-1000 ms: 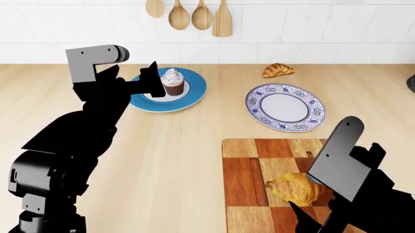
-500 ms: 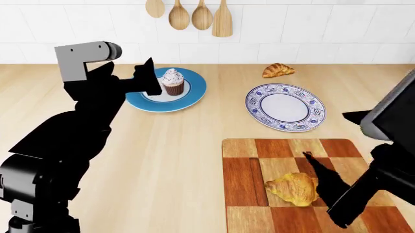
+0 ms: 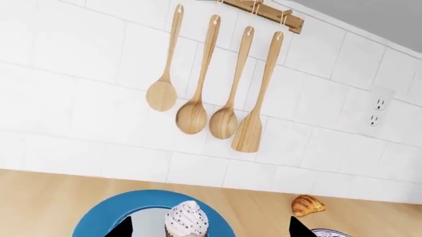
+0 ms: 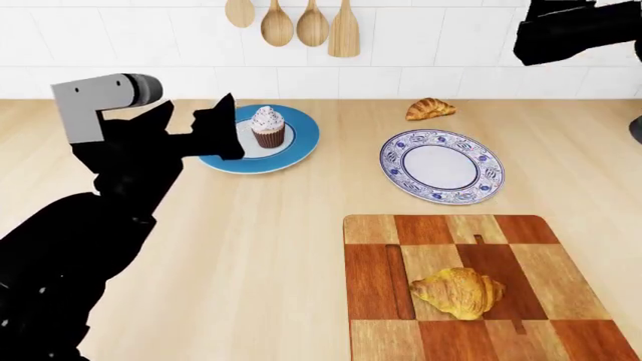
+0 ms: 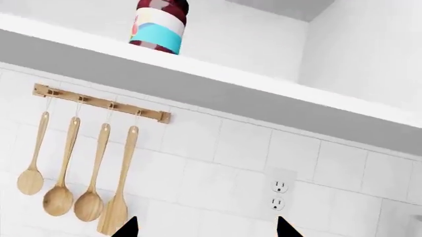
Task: From the different types of pastries on the counter, select a croissant and place it on the cutting board. Then retrieve a jar of jam from the cabinet and place it alongside the croissant on the cutting board.
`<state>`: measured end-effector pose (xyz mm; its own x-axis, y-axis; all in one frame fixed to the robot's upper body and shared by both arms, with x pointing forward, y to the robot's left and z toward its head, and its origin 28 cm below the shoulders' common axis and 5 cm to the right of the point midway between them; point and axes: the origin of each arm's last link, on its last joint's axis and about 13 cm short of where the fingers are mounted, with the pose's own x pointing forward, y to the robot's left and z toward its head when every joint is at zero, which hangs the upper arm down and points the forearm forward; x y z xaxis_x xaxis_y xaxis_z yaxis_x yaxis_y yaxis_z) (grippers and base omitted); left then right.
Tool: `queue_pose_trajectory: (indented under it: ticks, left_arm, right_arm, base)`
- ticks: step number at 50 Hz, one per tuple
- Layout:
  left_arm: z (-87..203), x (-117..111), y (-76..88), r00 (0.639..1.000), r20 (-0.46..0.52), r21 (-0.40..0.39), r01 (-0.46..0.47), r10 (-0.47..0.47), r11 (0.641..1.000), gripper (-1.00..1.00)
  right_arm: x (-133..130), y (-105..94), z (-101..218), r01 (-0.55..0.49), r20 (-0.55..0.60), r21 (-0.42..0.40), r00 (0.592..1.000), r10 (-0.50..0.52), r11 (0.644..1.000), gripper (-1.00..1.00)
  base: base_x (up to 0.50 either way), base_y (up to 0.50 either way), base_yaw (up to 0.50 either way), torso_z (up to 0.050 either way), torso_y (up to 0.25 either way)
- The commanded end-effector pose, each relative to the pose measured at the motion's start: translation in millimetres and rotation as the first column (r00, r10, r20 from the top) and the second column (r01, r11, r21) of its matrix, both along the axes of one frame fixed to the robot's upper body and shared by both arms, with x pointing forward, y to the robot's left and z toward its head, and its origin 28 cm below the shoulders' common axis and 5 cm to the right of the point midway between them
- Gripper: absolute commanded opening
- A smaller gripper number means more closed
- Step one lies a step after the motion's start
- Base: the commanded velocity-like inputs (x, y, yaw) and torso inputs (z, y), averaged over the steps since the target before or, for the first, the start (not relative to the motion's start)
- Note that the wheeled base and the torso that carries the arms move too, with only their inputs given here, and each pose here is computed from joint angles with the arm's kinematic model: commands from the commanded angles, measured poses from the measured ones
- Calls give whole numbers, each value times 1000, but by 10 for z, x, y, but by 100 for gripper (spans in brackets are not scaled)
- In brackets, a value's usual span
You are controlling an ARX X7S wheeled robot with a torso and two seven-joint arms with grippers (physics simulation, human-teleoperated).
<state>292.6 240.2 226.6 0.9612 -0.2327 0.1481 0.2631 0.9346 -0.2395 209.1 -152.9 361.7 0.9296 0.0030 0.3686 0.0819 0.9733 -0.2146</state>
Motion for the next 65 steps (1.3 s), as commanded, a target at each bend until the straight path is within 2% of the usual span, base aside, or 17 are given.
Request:
queue_pose_trajectory:
  ticks: [1, 7, 16, 22, 28, 36, 44, 51, 56, 65]
  left_arm:
    - [-54, -24, -37, 999, -19, 1, 28, -28, 1000, 100]
    - [-78, -12, -39, 999, -27, 5, 30, -29, 1000, 100]
    - [-66, -42, -34, 999, -25, 10, 27, -26, 1000, 100]
    - [-59, -42, -55, 999, -26, 7, 36, -35, 999, 100]
    - [-71, -59, -58, 999, -24, 3, 44, -44, 999, 100]
    - [0, -225, -12, 999, -12, -36, 47, -47, 998, 100]
    - [-52, -223, -4, 998, -17, -31, 55, -55, 998, 100]
    - [-62, -214, -23, 998, -24, -24, 55, -56, 998, 100]
    - [-64, -214, -48, 998, -26, -18, 62, -62, 998, 100]
    - [-63, -227, -53, 997, -24, -14, 72, -72, 997, 100]
  right_arm:
    - [92, 101, 311, 72, 233, 181, 966, -114, 981, 100]
    - [142, 184, 462, 38, 280, 186, 956, -90, 982, 100]
    - [207, 254, 762, -94, 327, 254, 945, 6, 963, 100]
    - [320, 298, 1009, -78, 352, 275, 936, -25, 958, 100]
    - [323, 350, 1216, -104, 352, 289, 936, -5, 952, 100]
    - [363, 430, 1495, -85, 301, 272, 954, -1, 959, 100]
    - [613, 538, 1302, -54, 190, 229, 982, 10, 972, 100]
    - [703, 615, 1139, -61, 145, 189, 989, 34, 980, 100]
    - [659, 598, 1191, -71, 124, 192, 991, 47, 979, 100]
    - [753, 516, 1317, 31, 91, 180, 995, -48, 983, 100]
  base:
    - [0, 0, 0, 0, 0]
    - [0, 0, 0, 0, 0]
    - [0, 0, 0, 0, 0]
    - [0, 0, 0, 0, 0]
    - [0, 0, 0, 0, 0]
    - [0, 0, 0, 0, 0]
    - [0, 0, 0, 0, 0]
    - [0, 498, 0, 0, 0]
    - [0, 100, 0, 0, 0]
    - [0, 0, 0, 0, 0]
